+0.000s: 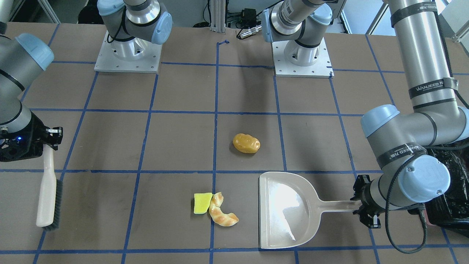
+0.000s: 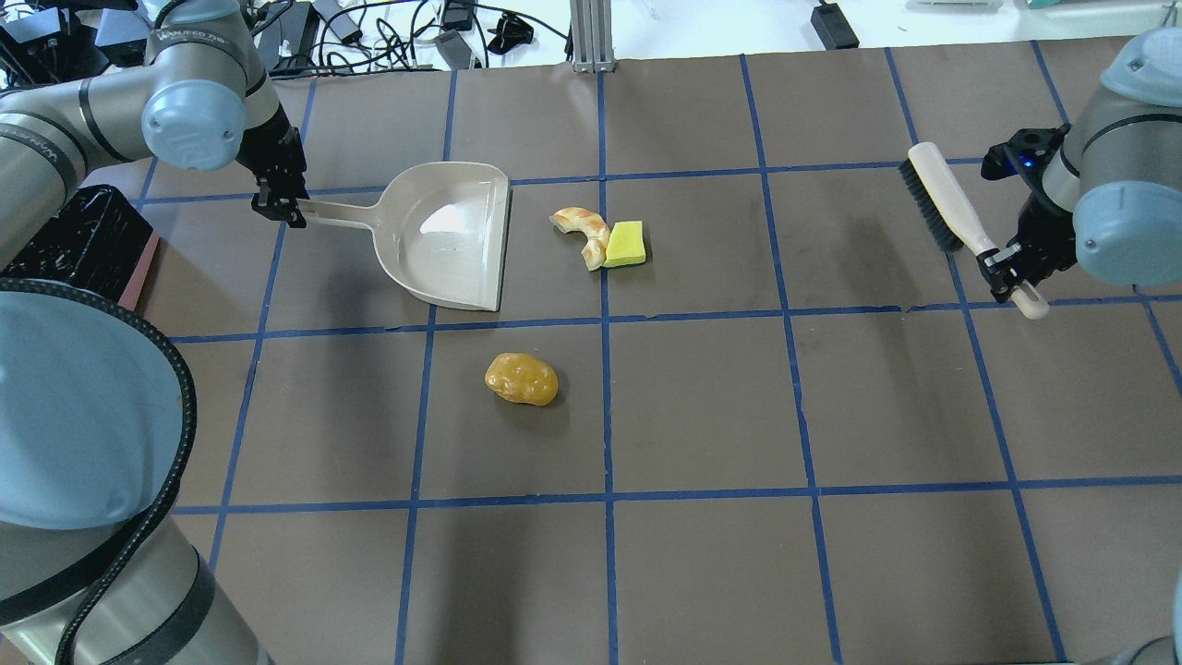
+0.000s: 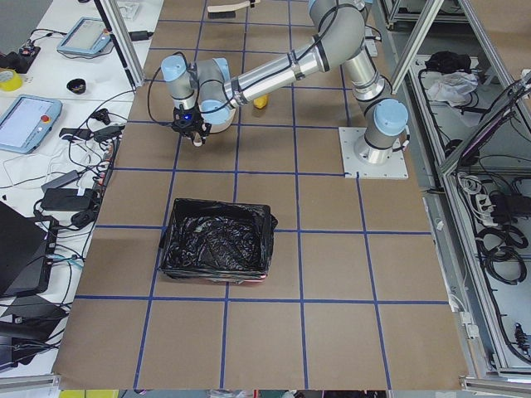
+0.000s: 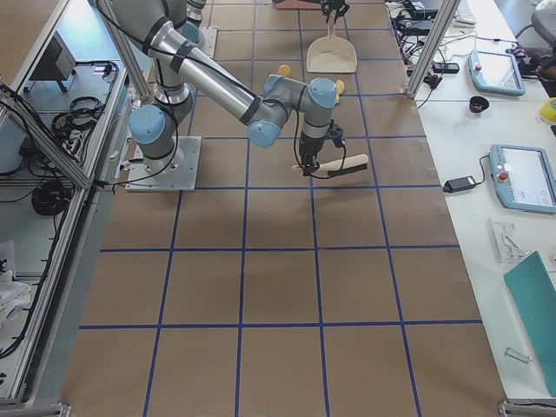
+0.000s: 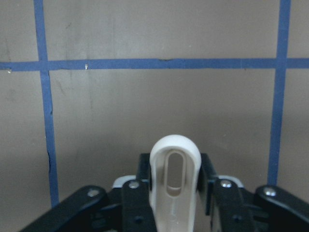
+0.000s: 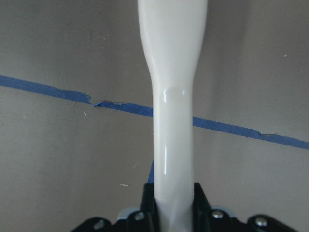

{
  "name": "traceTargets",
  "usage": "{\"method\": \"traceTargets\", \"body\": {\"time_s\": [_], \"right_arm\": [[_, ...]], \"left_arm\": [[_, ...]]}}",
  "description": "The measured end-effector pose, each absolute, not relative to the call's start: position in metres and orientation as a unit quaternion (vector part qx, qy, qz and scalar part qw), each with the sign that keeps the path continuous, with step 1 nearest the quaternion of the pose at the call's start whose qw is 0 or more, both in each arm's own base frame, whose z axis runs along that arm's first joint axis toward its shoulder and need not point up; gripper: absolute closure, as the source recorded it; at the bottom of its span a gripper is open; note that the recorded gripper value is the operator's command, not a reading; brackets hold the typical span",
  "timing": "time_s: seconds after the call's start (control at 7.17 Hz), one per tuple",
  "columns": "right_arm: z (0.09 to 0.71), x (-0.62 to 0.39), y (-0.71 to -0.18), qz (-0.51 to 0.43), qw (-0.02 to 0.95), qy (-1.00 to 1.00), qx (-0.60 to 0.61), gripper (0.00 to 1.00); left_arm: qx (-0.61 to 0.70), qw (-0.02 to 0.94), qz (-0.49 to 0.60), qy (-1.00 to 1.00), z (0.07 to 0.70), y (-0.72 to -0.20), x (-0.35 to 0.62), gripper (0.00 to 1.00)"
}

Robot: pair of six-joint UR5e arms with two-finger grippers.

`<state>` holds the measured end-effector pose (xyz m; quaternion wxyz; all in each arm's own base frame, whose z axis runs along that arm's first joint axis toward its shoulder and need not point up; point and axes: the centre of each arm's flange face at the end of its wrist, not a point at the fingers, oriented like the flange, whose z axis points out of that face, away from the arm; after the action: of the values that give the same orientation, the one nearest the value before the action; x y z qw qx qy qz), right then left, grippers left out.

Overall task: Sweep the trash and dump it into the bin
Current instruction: 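Lift the brush with the right gripper and carry it toward the sponge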

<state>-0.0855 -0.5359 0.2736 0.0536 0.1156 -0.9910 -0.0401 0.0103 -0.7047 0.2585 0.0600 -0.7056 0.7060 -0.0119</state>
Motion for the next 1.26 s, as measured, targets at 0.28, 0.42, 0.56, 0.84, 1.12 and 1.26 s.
{"method": "traceTargets", "body": {"time_s": [0.28, 0.42, 0.56, 0.84, 1.12, 1.26], "right_arm": [[0.273, -0.063, -0.538, -0.038, 0.045, -0.993, 0.101, 1.00], [0.272, -0.048, -0.539, -0.038, 0.037, -0.995, 0.089, 1.00], [0.272, -0.031, -0.540, -0.038, 0.035, -0.995, 0.082, 1.00], [0.273, 0.001, -0.540, -0.037, 0.030, -0.997, 0.065, 1.00], [0.279, 0.035, -0.533, -0.042, 0.013, -0.998, 0.045, 1.00], [0.289, 0.045, -0.526, -0.044, -0.008, -0.998, 0.036, 1.00]], "left_arm": [[-0.705, 0.057, -0.016, 0.707, 0.261, -0.706, 0.005, 1.00], [-0.705, 0.060, -0.019, 0.706, 0.260, -0.707, 0.001, 1.00], [-0.705, 0.065, -0.023, 0.706, 0.259, -0.708, -0.004, 1.00], [-0.701, 0.070, -0.029, 0.709, 0.259, -0.709, -0.018, 1.00], [-0.698, 0.071, -0.030, 0.712, 0.259, -0.709, -0.032, 1.00], [-0.699, 0.071, -0.030, 0.711, 0.258, -0.709, -0.036, 1.00]]}}
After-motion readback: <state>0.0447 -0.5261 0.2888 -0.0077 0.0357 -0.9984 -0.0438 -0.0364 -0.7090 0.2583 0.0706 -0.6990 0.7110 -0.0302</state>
